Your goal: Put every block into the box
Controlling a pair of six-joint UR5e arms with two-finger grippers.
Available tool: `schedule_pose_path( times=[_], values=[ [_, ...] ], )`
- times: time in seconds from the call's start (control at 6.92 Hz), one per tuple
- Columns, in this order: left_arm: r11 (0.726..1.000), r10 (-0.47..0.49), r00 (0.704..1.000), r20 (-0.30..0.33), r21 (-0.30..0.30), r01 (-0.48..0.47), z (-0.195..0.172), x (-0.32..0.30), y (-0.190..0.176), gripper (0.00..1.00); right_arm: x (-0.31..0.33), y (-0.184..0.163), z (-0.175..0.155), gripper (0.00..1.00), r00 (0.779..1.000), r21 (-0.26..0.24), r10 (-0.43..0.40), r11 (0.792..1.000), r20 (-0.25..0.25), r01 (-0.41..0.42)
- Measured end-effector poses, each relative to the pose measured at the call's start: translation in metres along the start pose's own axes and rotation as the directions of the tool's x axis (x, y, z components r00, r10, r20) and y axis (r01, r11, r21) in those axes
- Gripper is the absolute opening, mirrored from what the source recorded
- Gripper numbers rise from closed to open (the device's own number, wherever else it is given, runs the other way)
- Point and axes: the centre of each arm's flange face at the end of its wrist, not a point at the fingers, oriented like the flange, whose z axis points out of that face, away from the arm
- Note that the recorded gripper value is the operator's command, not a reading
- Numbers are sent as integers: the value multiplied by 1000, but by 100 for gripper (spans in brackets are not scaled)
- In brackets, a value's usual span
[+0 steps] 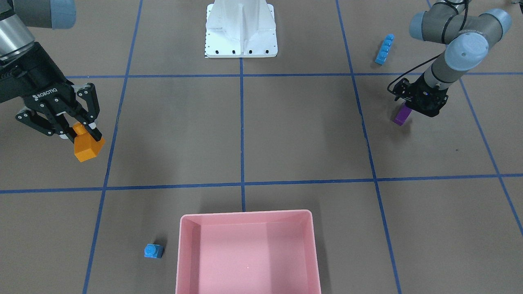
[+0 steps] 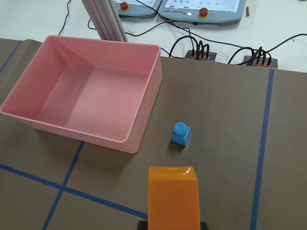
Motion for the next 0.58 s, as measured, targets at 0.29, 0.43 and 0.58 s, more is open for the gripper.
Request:
schedule_pose_path(
  times=[0.29,0.43,0.58],
  values=[
    [1000,-2,1000,0,16,2,9,-1,0,0,-9,-3,12,0,1000,-7,-6,1000,0,6],
    [1000,-2,1000,-3,20,2,9,1,-1,0,-11,-5,16,0,1000,-9,-8,1000,-1,8],
    [1000,-2,1000,-6,26,2,7,4,-1,0,-14,-9,19,0,1000,-8,-9,1000,-1,9]
  ],
)
